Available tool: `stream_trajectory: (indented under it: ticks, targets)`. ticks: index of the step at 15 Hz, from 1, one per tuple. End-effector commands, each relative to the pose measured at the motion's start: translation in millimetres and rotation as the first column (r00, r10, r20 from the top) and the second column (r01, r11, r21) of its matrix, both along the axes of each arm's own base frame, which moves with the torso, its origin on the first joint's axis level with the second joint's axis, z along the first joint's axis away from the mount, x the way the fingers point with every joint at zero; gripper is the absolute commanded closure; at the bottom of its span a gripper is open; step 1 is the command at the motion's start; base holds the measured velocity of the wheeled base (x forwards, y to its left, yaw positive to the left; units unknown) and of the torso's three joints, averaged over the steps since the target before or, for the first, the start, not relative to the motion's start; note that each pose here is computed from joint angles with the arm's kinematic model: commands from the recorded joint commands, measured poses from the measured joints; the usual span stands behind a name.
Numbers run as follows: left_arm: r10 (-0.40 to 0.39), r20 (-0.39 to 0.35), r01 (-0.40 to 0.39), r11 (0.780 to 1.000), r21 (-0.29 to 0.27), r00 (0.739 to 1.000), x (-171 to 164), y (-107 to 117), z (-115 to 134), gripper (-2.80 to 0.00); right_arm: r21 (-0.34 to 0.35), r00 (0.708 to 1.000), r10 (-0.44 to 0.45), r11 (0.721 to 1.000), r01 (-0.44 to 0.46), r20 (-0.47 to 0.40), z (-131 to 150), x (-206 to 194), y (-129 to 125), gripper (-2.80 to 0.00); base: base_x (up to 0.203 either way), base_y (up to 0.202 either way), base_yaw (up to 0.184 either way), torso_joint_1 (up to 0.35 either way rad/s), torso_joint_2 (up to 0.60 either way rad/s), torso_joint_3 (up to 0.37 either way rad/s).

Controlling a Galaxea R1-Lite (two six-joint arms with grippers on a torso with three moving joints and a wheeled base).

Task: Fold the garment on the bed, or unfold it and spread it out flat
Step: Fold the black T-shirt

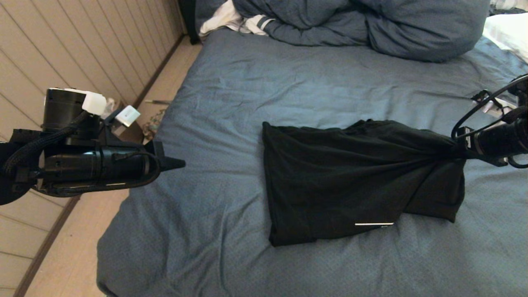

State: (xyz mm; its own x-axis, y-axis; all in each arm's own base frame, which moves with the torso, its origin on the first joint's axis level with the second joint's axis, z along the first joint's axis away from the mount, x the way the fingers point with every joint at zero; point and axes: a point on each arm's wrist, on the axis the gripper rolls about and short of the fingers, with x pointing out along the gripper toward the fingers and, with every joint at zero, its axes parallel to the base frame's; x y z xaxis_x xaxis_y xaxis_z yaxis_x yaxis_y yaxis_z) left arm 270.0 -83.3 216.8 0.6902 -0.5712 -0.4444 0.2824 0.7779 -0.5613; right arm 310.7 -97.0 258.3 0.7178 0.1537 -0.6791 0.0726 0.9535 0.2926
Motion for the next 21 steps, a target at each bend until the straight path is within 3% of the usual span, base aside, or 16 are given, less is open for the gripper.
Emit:
stream_trajectory:
  ticks: [1, 5, 8, 10, 14, 18, 21]
  targets:
    - [-0.007, 0.005, 0.007, 1.0, -0.005, 1.0, -3, -1, 2, 0.0, -0.014, 1.0, -0.008, 1.0, 0.009, 0.025, 16, -11, -2, 0.0, 0.0, 0.0, 0.0, 0.0, 0.0, 0.0]
    - [-0.025, 0.006, 0.025, 1.0, -0.004, 1.0, -8, -5, 2, 0.0, -0.032, 0.997, 0.018, 0.999, -0.015, 0.073, 50, -20, 9, 0.0, 0.0, 0.0, 0.0, 0.0, 0.0, 0.0]
    - [-0.06, 0.001, 0.06, 0.998, 0.0, 0.998, -14, -13, 0, 0.0, -0.031, 0.987, 0.147, 0.989, -0.146, 0.06, 61, -17, 49, 0.0, 0.0, 0.0, 0.0, 0.0, 0.0, 0.0]
    - [-0.087, -0.008, 0.087, 0.996, 0.004, 0.996, -21, -18, -3, 0.0, -0.031, 0.965, 0.257, 0.966, -0.255, 0.055, 63, -12, 83, 0.0, 0.0, 0.0, 0.0, 0.0, 0.0, 0.0]
    - [-0.149, -0.016, 0.149, 0.989, 0.009, 0.989, -34, -30, -6, 0.0, -0.088, 0.896, 0.444, 0.893, -0.442, 0.007, 51, 1, 165, 0.0, 0.0, 0.0, 0.0, 0.0, 0.0, 0.0]
    - [-0.158, -0.025, 0.158, 0.987, 0.01, 0.987, -34, -33, -8, 0.0, -0.146, 0.807, 0.588, 0.795, -0.589, -0.057, 19, 8, 253, 0.0, 0.0, 0.0, 0.0, 0.0, 0.0, 0.0]
    - [-0.163, -0.031, 0.164, 0.986, 0.012, 0.986, -36, -34, -10, 0.0, -0.161, 0.762, 0.646, 0.748, -0.644, -0.05, 4, 10, 291, 0.0, 0.0, 0.0, 0.0, 0.0, 0.0, 0.0]
